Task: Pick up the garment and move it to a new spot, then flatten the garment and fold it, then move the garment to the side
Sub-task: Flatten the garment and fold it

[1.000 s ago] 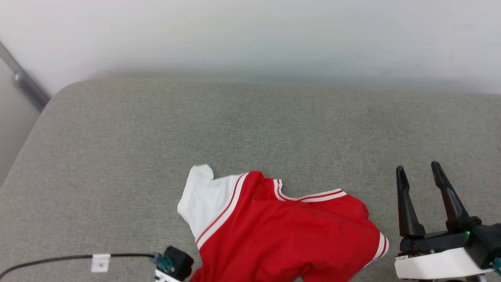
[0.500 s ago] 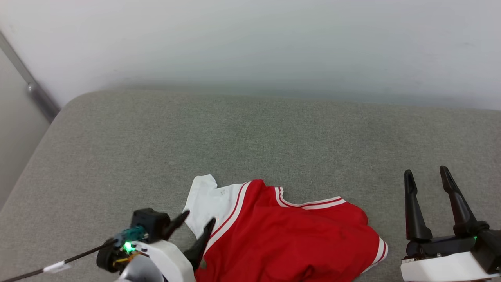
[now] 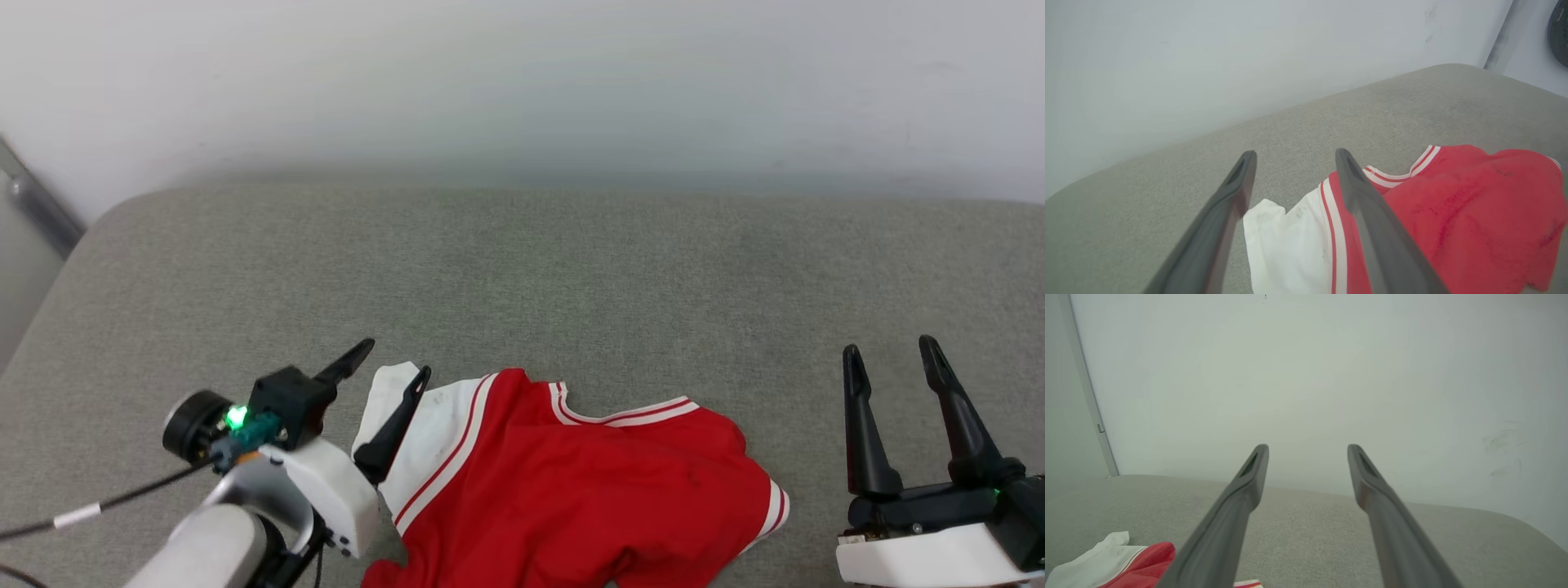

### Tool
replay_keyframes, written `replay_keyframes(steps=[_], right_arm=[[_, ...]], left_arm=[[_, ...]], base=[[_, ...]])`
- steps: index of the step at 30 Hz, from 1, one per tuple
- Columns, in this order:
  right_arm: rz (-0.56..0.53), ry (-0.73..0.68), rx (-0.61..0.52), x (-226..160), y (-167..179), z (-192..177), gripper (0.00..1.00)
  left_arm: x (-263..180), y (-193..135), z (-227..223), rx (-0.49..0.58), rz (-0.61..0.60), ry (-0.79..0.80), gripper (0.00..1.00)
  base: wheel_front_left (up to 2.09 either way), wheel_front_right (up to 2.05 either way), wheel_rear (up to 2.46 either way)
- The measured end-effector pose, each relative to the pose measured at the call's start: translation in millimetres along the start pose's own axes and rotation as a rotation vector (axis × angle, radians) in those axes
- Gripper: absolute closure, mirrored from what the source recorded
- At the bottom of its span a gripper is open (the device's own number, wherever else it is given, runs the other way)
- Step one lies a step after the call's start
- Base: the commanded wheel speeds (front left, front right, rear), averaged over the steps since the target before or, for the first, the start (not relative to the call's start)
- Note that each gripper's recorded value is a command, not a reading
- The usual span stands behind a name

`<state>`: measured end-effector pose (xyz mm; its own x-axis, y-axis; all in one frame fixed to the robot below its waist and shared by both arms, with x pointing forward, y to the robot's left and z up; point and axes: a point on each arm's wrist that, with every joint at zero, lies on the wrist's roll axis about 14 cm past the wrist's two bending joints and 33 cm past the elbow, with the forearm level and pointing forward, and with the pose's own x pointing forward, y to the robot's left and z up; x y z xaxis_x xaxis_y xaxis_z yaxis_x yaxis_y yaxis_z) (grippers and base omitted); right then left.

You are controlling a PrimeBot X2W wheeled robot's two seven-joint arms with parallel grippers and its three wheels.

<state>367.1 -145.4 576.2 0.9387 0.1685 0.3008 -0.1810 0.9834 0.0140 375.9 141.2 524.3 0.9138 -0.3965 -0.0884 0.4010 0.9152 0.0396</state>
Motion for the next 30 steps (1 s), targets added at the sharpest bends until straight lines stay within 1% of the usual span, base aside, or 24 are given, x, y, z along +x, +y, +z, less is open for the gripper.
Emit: replay_keyframes(steps=[3, 6, 8, 10, 12, 14, 18, 24, 30], right_arm=[[-0.016, 0.000, -0.006, 3.4, -5.9, -1.5, 0.00], [-0.036, 0.020, -0.010, 3.5, -12.9, -8.4, 0.00], [-0.047, 0.023, -0.015, 6.2, -17.4, -10.6, 0.00], [-0.064, 0.033, -0.020, 6.5, -23.6, -14.5, 0.00], [-0.079, 0.046, -0.022, 6.1, -28.7, -19.0, 0.00], [-0.090, 0.062, -0.024, 5.7, -32.5, -24.4, 0.00], [-0.115, 0.090, -0.030, 5.7, -41.7, -34.3, 0.00], [-0.146, 0.125, -0.043, 6.4, -53.7, -47.4, 0.00], [-0.171, 0.160, -0.056, 3.8, -62.8, -58.2, 0.00]], left_arm=[[19.0, 4.1, 2.6, 0.063, -0.074, 0.073, 0.00], [35.5, 9.4, -11.0, 0.090, -0.132, 0.225, 0.00], [44.1, 13.7, -25.1, 0.068, -0.156, 0.355, 0.00], [47.8, 17.9, -41.9, 0.020, -0.170, 0.501, 0.00], [51.5, 23.7, -52.3, 0.018, -0.183, 0.616, 0.00], [57.9, 28.2, -56.7, 0.022, -0.196, 0.696, 0.00], [63.5, 19.4, -80.0, -0.001, -0.260, 0.852, 0.00], [68.2, 14.7, -116.2, -0.010, -0.312, 1.015, 0.00], [77.2, 11.5, -139.7, -0.020, -0.336, 1.073, 0.00]], base=[[0.00, 0.00, 0.00], [0.00, 0.00, 0.00], [0.00, 0.00, 0.00], [0.00, 0.00, 0.00], [0.00, 0.00, 0.00], [0.00, 0.00, 0.00], [0.00, 0.00, 0.00], [0.00, 0.00, 0.00], [0.00, 0.00, 0.00]])
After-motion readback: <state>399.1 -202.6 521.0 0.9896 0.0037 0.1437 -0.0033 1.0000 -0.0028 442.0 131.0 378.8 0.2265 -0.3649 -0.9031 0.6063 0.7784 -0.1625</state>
